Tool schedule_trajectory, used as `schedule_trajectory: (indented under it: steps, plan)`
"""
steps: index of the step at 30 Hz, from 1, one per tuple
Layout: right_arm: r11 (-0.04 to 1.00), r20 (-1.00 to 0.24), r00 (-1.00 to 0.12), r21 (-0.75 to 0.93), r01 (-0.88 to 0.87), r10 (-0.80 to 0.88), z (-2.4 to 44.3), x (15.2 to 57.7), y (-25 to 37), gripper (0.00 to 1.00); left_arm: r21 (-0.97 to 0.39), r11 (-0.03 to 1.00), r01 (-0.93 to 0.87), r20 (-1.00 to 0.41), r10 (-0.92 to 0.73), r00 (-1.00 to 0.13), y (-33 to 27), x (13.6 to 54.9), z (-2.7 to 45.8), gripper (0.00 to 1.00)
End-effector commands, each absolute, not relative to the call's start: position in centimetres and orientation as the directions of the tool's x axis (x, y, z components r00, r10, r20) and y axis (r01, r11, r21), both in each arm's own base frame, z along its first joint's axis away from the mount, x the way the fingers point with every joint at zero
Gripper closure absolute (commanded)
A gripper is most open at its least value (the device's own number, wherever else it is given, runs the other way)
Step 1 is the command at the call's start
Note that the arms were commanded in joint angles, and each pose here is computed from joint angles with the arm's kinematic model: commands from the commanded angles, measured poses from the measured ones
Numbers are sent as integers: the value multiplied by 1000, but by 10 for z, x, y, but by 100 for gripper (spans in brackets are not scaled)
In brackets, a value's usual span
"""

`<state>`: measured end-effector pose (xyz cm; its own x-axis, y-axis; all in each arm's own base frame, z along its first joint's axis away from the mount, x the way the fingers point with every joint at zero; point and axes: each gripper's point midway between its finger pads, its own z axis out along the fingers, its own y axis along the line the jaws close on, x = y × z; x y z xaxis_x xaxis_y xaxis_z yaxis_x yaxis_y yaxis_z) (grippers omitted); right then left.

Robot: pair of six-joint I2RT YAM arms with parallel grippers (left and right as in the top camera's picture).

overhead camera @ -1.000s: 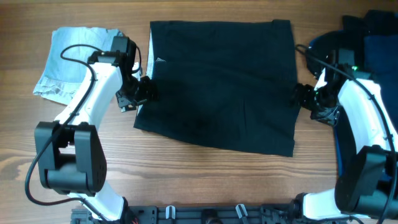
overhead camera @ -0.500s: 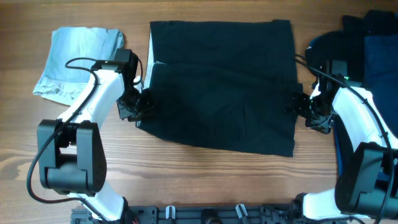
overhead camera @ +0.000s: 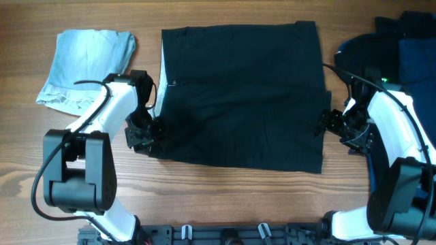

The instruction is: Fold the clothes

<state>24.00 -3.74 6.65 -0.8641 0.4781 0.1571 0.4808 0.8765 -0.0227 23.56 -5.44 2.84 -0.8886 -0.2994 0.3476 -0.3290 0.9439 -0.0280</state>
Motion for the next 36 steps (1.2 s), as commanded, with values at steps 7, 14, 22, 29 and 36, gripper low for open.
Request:
schedule_trajectory:
  steps: [7,14,22,29,36]
  plan:
    - [847,199,-829,-10,531,522,62,232,-31,9,37,924,-380,290,-374,-881,-42,240,15,32]
    - [832,299,-792,-14,554,532,44,203,-19,21,-136,916,-378,-5,-382,-924,-51,303,101,22]
    - [833,227,-814,18,553,535,20,212,-20,57,-178,916,-360,-125,-384,-915,-50,331,108,18]
    - [848,224,-838,76,524,498,20,219,-14,61,-118,919,-377,-35,-383,-923,-48,329,72,17]
    - [850,218,-844,96,518,490,16,220,-11,58,-107,919,-379,-14,-382,-924,-48,328,65,17]
